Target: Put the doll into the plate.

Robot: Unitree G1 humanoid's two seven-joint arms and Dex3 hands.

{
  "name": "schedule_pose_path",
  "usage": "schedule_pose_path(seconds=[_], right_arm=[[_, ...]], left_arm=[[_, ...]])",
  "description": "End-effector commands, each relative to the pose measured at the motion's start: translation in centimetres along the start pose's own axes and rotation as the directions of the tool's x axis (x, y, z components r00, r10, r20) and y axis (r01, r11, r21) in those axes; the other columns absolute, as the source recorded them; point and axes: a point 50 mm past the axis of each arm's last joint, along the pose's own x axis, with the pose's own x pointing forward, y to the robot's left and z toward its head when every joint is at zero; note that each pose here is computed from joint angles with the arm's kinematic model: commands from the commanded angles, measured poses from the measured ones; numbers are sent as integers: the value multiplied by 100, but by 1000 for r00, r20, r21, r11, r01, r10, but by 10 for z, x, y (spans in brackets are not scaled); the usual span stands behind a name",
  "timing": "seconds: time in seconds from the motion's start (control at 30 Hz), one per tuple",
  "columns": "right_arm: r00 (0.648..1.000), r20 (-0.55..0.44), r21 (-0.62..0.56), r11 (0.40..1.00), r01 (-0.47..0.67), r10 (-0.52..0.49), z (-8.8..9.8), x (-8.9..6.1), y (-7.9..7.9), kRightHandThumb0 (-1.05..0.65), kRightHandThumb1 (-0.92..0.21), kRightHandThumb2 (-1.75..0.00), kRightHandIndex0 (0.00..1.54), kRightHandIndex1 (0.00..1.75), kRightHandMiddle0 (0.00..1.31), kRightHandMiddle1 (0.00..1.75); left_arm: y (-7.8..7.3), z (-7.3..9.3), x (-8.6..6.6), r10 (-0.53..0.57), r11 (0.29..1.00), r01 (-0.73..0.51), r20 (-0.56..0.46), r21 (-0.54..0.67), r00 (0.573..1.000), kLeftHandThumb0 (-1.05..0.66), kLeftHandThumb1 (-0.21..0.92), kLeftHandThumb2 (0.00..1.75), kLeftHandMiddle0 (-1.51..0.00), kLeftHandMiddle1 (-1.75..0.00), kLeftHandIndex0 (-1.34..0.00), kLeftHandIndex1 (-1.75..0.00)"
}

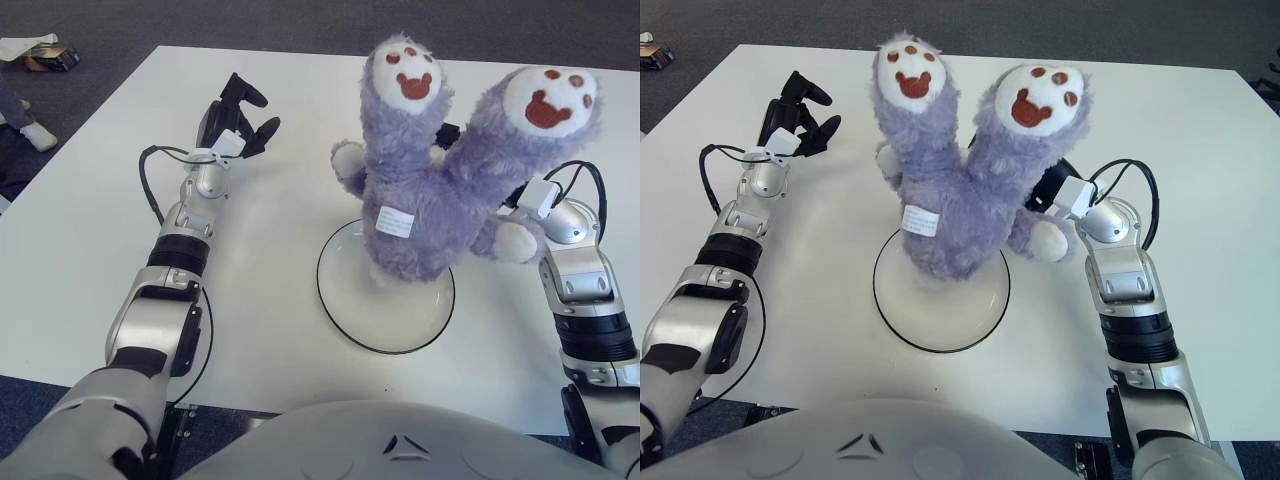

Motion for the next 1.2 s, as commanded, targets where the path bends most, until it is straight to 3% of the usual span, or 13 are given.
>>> schedule_pose_path(seconds=[0.0,0.37,0.6,0.63,0.77,0.8,0.87,0.9,0.97,1.03,1.1,1.13,1.17], right_arm=[[1000,-2,9,1000,-12,12,3,-4,-2,0,-3,-163,86,166,60,175],[995,-20,69,993,-96,98,4,-11,4,0,-2,-164,86,168,60,175],[990,-61,75,990,-119,124,7,-13,5,-1,1,-164,86,174,70,160],[990,-63,60,991,-123,126,7,-16,5,-1,-1,-161,84,174,70,157],[988,-70,-4,990,-138,137,4,-23,3,-1,-28,-134,55,174,51,170],[987,-70,-19,989,-145,143,3,-24,2,-15,-31,-126,49,172,41,165],[984,-67,-41,985,-168,165,2,-24,2,-50,-42,-97,35,163,17,150],[979,-63,-51,979,-197,193,2,-24,2,-56,-46,-92,30,151,13,144],[971,-57,-64,969,-237,233,1,-24,2,-74,-60,-70,19,102,5,123],[964,-49,-69,962,-264,261,0,-24,2,-81,-67,-59,15,81,3,113],[957,-43,-73,954,-290,288,-2,-23,1,-86,-74,-49,12,63,1,100],[954,-41,-75,951,-299,296,-3,-23,1,-86,-74,-49,12,63,1,100],[951,-46,-84,947,-310,307,-6,-23,0,-89,-79,-42,10,51,1,91]], left_arm=[[2,3,4,11,1000,-11,12,23,1000,-35,92,51,-73,-175,-20,-175],[0,6,5,13,999,-14,21,42,1000,-35,92,51,-72,-175,-20,-175],[-1,7,6,14,998,-16,23,64,1000,-35,92,51,-70,-175,-20,-175],[-2,7,6,16,998,-17,24,68,1000,-35,92,51,-70,-175,-20,-175],[-2,8,6,19,997,-21,28,75,999,-35,92,51,-69,-175,-20,-175],[-2,8,6,19,997,-22,29,76,999,-35,92,51,-69,-175,-20,-175],[-2,8,6,20,997,-23,31,78,999,-35,92,51,-69,-175,-20,-175],[-3,8,6,21,997,-23,32,78,999,-35,92,51,-69,-175,-20,-175],[-3,8,6,21,997,-24,33,79,999,-35,92,51,-70,-175,-20,-175],[-4,8,6,21,997,-23,31,78,999,-35,92,51,-71,-175,-20,-175],[-4,8,6,20,997,-22,29,77,999,-18,76,75,-51,-175,-24,-175],[-4,8,6,19,997,-22,28,76,999,-18,76,75,-51,-175,-24,-175],[-5,8,6,19,997,-21,27,76,999,-10,67,88,-42,-175,-27,-175]])
